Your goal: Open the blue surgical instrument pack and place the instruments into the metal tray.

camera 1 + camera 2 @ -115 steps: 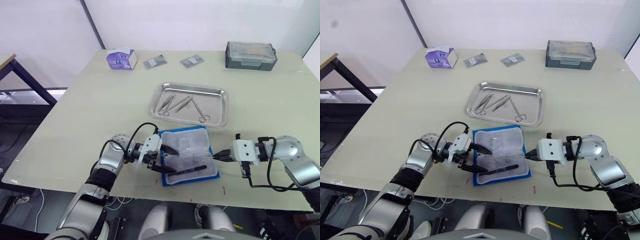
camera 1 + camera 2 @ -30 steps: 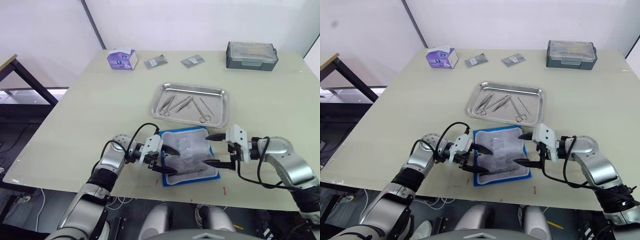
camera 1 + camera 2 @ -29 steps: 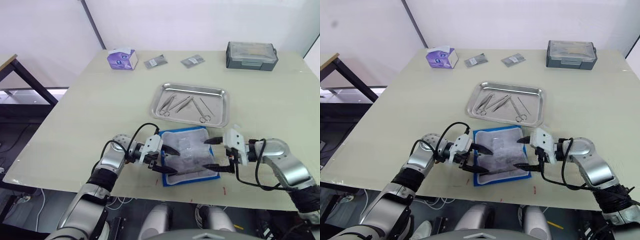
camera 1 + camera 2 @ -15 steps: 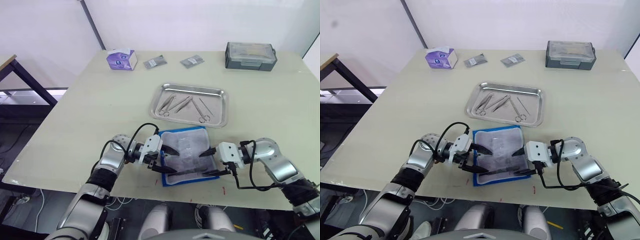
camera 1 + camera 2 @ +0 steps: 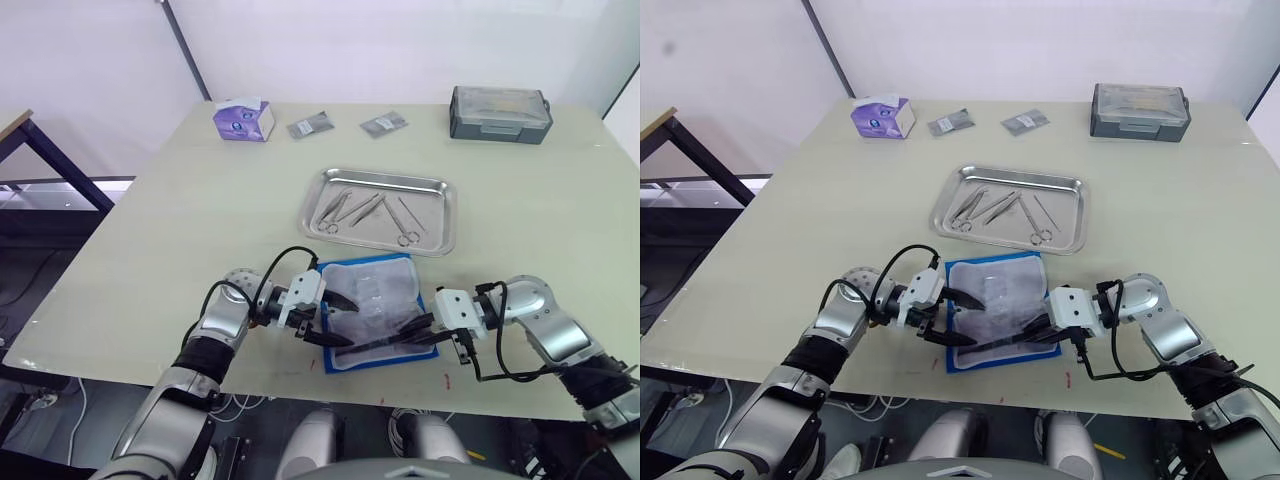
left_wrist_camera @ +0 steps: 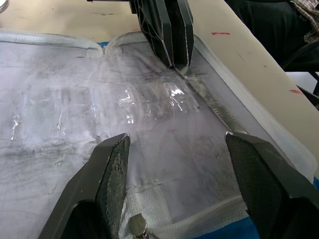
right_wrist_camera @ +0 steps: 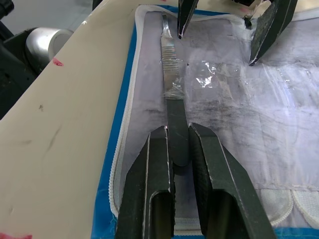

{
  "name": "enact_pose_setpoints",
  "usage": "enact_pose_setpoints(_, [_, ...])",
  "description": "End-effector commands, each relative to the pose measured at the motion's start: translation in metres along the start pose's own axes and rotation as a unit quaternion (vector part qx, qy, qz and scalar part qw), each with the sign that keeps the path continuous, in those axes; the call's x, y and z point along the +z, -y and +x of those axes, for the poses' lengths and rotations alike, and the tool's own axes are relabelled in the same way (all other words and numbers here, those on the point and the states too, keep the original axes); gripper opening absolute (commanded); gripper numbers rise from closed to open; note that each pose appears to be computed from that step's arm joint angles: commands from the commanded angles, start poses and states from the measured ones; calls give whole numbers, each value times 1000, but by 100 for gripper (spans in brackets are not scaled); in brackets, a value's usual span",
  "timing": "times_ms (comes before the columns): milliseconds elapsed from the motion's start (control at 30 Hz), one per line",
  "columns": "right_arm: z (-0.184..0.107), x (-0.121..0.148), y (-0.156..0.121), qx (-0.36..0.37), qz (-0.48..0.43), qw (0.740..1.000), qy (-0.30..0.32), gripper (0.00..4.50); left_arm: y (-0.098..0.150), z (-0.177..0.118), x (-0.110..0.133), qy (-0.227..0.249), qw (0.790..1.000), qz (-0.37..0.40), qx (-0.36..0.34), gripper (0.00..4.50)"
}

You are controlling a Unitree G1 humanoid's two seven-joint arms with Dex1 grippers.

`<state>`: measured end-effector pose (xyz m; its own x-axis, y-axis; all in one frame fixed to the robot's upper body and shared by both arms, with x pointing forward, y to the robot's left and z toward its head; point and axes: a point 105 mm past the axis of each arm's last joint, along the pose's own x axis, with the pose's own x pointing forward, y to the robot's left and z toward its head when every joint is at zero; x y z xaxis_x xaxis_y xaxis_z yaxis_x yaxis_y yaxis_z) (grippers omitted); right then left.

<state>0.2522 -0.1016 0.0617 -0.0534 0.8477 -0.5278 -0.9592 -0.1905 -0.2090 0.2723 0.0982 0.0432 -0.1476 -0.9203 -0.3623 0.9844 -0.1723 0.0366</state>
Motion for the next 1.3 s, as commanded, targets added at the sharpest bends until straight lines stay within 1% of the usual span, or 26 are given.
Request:
enact_pose_setpoints(33, [-9, -1, 0, -7, 7, 1000, -18, 1, 35, 18, -48, -39, 992, -104, -63, 326])
enact_pose_setpoints(133, [-11, 2, -1, -7, 6, 1000, -18, 1, 35, 21, -41, -4, 993, -98, -67, 326])
enact_pose_setpoints(200, [-12, 3, -2, -7, 6, 1000, -20, 1, 39, 22, -40, 1, 994, -77, -78, 326])
enact_pose_setpoints(333, [-13, 4, -3, -7, 7, 1000, -22, 1, 41, 22, -43, -8, 994, -61, -88, 326])
enact_pose_setpoints(467, [-17, 7, -1, -10, 4, 1000, -21, 1, 38, 20, -48, -25, 994, -59, -92, 326])
enact_pose_setpoints(867, [-32, 15, 6, -25, -6, 999, -24, 1, 35, 20, -52, -36, 993, -59, -98, 326])
enact_pose_setpoints(1300, [-56, 24, 7, -25, -28, 998, -52, 1, 37, 23, -53, -38, 992, -62, -103, 326])
